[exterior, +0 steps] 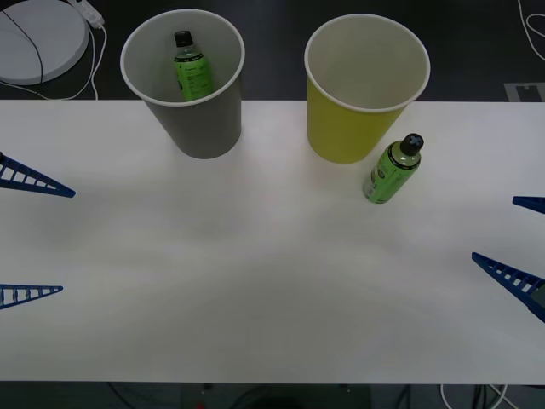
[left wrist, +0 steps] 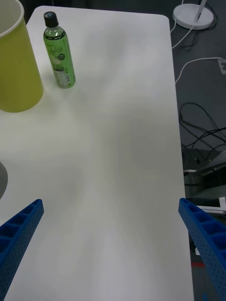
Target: Put the can into the green bin and the plastic bottle into the gray bin
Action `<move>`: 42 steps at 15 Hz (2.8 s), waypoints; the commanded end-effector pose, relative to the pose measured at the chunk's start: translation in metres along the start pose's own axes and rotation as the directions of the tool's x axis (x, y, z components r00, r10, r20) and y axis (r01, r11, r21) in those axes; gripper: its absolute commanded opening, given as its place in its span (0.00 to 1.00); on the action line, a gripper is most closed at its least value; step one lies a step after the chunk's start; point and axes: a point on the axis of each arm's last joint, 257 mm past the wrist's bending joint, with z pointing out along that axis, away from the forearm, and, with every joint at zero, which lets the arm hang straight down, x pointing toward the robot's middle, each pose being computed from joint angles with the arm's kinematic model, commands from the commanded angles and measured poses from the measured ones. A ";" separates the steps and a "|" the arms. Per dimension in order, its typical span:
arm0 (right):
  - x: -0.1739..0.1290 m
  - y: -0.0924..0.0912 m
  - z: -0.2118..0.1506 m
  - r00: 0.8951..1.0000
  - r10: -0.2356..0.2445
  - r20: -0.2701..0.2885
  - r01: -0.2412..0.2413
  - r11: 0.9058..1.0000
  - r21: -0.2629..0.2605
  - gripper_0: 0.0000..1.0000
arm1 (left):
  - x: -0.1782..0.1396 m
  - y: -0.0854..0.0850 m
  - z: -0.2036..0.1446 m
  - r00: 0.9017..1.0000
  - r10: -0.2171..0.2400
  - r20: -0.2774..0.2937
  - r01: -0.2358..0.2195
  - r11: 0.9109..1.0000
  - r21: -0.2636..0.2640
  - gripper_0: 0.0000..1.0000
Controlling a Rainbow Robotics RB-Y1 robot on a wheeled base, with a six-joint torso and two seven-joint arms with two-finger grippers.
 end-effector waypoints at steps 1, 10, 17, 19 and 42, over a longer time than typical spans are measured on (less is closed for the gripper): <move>0.011 -0.009 -0.004 0.998 0.070 0.002 -0.070 0.995 0.071 1.00 | 0.000 0.000 0.000 1.000 0.000 0.000 0.000 1.000 0.000 1.00; 0.026 -0.011 0.014 0.980 0.192 0.048 -0.197 0.969 0.151 1.00 | 0.000 0.000 0.000 1.000 0.000 0.000 0.000 1.000 0.000 1.00; 0.034 -0.024 0.037 0.983 0.170 0.071 -0.180 0.968 0.174 1.00 | 0.000 0.000 0.000 1.000 0.000 0.000 0.000 1.000 0.000 1.00; 0.036 -0.028 0.047 0.982 0.171 0.081 -0.183 0.967 0.178 1.00 | 0.000 0.000 0.000 1.000 0.000 0.000 0.000 1.000 0.000 1.00; 0.031 -0.055 0.148 0.985 0.106 0.136 -0.135 0.965 0.223 1.00 | 0.000 0.000 0.000 1.000 0.000 0.000 0.000 1.000 0.000 1.00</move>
